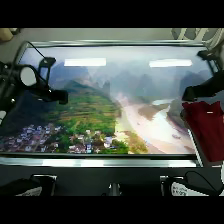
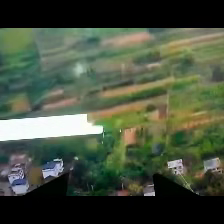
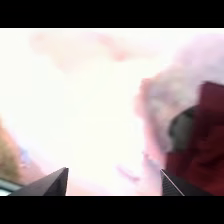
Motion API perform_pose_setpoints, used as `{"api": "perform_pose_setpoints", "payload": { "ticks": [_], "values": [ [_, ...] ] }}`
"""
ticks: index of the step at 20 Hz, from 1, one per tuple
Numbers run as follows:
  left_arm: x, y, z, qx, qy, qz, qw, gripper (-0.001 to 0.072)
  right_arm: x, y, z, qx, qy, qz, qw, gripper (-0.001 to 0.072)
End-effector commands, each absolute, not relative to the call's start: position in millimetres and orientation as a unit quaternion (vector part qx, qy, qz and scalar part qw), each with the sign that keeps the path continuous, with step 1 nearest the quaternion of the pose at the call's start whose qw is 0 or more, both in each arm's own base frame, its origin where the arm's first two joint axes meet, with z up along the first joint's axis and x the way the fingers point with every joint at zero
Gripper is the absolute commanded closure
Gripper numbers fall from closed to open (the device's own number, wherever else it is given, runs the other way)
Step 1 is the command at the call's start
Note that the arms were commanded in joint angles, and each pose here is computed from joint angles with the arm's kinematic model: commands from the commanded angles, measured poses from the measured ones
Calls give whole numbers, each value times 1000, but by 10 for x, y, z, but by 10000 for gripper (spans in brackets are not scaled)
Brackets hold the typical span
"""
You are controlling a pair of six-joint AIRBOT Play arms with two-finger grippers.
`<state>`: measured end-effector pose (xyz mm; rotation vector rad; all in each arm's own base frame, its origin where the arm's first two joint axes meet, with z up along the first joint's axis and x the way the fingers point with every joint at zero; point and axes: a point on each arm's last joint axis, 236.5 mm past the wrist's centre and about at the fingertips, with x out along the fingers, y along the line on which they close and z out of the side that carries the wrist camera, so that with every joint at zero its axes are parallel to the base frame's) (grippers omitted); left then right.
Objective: Fold the shirts.
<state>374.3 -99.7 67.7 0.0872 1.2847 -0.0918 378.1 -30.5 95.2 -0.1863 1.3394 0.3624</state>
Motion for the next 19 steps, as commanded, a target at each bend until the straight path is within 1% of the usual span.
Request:
{"api": "perform_pose_setpoints", "payload": {
  "ticks": [1, 19],
  "values": [
    [3644, -1029, 446, 46, 587, -40, 807, 69, 3596, 4, 686, -107, 653, 200, 722, 84],
    [3655, -1036, 441, 46, 586, -41, 808, 68, 3603, -8, 685, -105, 653, 196, 724, 86]
  ]
}}
